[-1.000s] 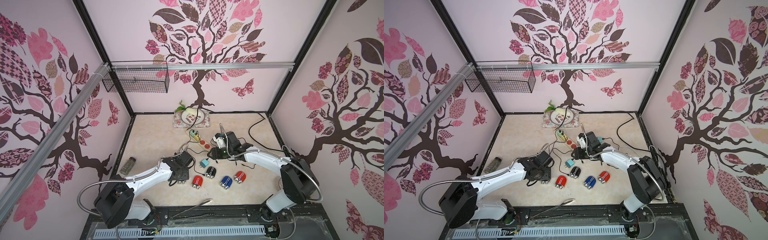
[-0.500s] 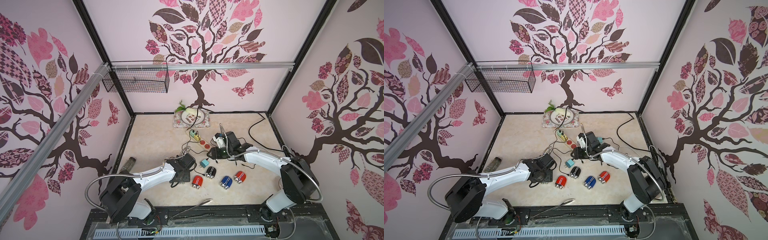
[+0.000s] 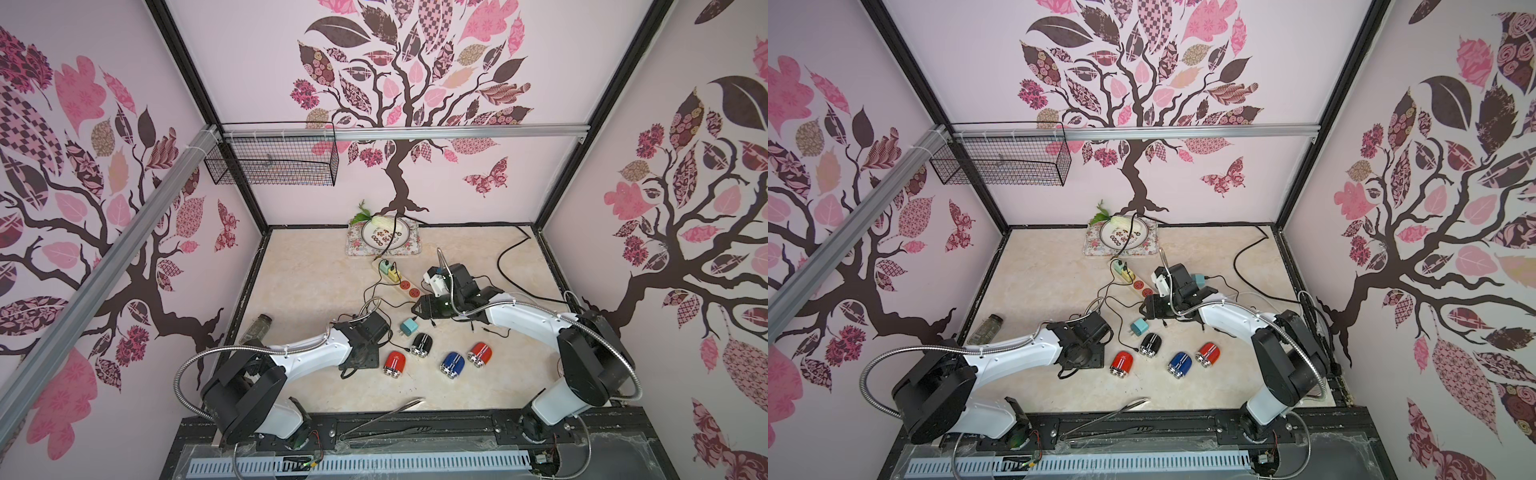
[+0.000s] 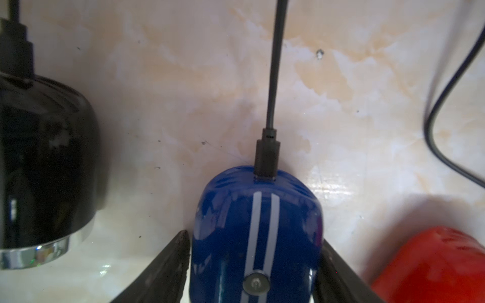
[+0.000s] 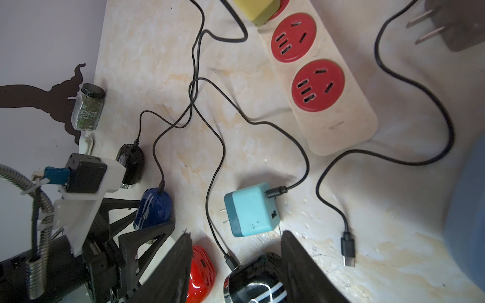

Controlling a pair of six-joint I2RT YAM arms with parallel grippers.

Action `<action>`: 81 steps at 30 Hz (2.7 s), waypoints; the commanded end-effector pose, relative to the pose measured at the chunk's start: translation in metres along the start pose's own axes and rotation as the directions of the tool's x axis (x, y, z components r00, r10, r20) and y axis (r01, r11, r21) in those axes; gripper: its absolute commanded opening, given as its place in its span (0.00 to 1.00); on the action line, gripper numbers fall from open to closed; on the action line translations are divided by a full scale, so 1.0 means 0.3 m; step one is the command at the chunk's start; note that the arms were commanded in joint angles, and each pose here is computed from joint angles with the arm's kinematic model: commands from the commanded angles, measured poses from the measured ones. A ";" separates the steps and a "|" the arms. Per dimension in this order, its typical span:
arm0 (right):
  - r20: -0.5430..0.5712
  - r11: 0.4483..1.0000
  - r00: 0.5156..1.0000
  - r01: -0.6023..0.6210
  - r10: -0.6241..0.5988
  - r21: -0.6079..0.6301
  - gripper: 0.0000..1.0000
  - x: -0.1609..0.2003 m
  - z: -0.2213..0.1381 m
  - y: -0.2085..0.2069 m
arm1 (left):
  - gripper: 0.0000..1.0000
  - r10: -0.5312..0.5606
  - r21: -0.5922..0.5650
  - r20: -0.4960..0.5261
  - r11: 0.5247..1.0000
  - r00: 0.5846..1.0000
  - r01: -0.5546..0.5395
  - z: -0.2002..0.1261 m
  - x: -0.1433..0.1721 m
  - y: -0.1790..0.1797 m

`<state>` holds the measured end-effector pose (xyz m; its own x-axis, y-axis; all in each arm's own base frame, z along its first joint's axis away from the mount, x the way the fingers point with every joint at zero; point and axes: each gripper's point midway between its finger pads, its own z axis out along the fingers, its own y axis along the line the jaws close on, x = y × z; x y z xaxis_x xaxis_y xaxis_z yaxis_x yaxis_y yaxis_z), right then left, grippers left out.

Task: Unplug the electric shaver
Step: Pick up the electric shaver from the center of the board.

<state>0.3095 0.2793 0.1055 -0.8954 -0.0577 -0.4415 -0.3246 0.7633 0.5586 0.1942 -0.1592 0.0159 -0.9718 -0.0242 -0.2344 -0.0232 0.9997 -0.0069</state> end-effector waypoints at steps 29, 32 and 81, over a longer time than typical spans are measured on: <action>0.002 1.000 1.000 0.006 -0.006 -0.015 0.57 -0.014 0.022 0.015 | 0.65 0.090 -0.079 0.015 0.993 0.996 -0.089 0.005 0.009 -0.016; 0.004 1.000 1.000 0.007 -0.007 -0.016 0.57 -0.012 0.021 0.016 | 0.65 0.092 -0.087 0.013 0.992 0.996 -0.091 0.003 0.022 -0.017; 0.014 0.996 1.000 -0.002 0.003 -0.091 0.56 -0.039 0.011 0.076 | 0.00 0.006 0.192 0.137 0.981 0.991 -0.032 -0.073 -0.065 -0.085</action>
<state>0.3087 0.2882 0.1099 -0.9012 -0.0456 -0.4309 -0.3250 0.7290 0.6025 0.2058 -0.1839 0.0401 -0.9348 0.0139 -0.3549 0.0645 0.9893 -0.1312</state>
